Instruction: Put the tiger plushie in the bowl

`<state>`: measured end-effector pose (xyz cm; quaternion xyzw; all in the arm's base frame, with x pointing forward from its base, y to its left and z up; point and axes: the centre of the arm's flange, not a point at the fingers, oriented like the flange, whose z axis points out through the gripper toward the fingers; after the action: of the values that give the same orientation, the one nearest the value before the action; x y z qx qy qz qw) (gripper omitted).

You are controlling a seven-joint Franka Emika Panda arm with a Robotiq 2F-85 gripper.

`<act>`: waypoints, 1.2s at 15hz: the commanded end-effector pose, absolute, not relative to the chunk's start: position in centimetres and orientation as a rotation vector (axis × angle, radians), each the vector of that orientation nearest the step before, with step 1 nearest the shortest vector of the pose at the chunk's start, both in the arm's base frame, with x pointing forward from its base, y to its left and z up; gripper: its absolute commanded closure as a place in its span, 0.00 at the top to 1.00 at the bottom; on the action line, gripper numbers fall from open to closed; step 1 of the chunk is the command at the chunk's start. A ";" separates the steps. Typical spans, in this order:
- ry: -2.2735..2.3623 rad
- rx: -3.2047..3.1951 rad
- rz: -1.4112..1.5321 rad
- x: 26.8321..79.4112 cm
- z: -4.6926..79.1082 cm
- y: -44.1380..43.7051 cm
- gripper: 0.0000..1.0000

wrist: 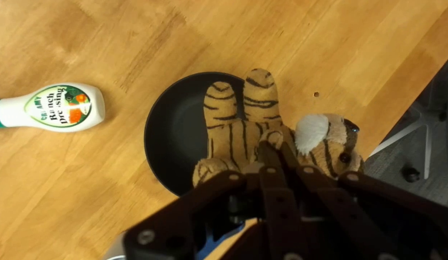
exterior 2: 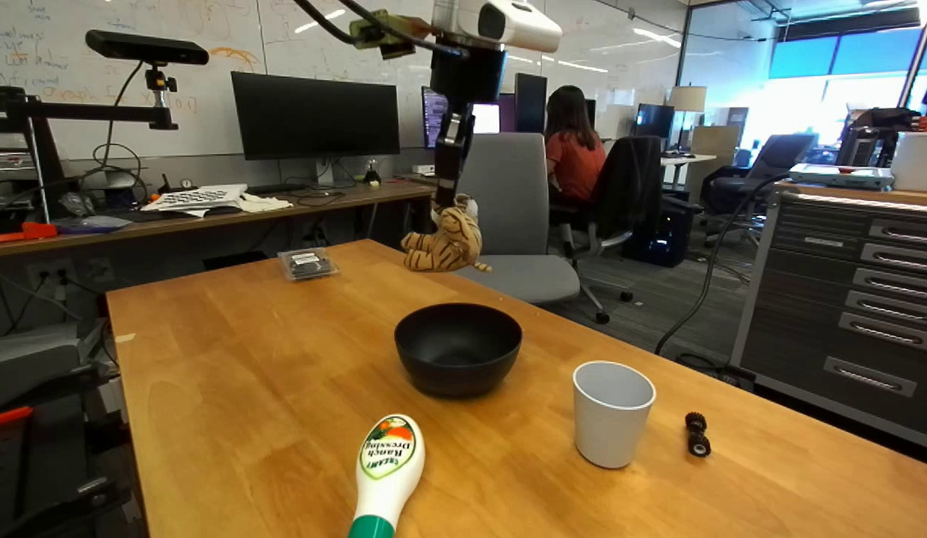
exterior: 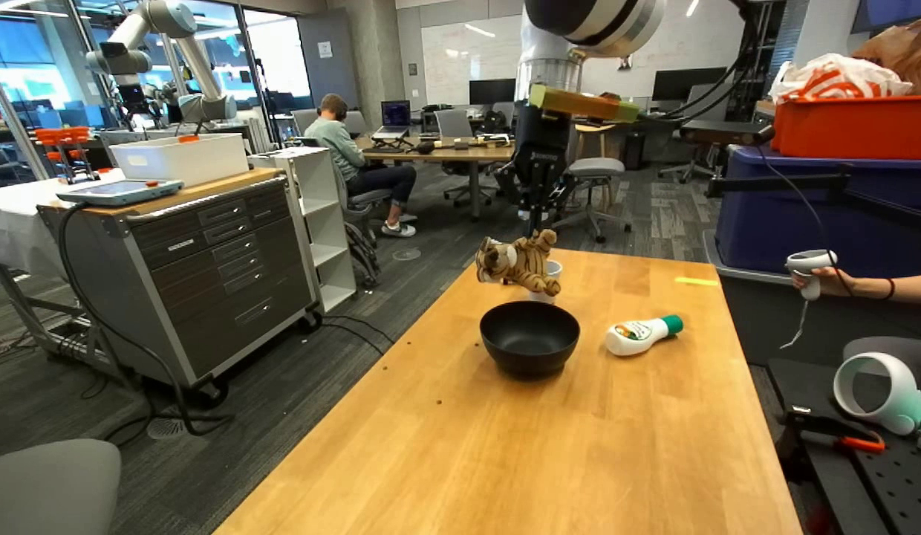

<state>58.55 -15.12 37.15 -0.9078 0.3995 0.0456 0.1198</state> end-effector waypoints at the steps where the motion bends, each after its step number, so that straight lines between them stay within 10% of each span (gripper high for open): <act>1: 1.260 -2.614 0.141 61.8 35.4 -16.1 0.01; 18: 1.437 -2.614 0.392 62.5 25.0 -18.0 0.12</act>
<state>61.33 -17.64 24.47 -0.8704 0.4716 0.1203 0.0741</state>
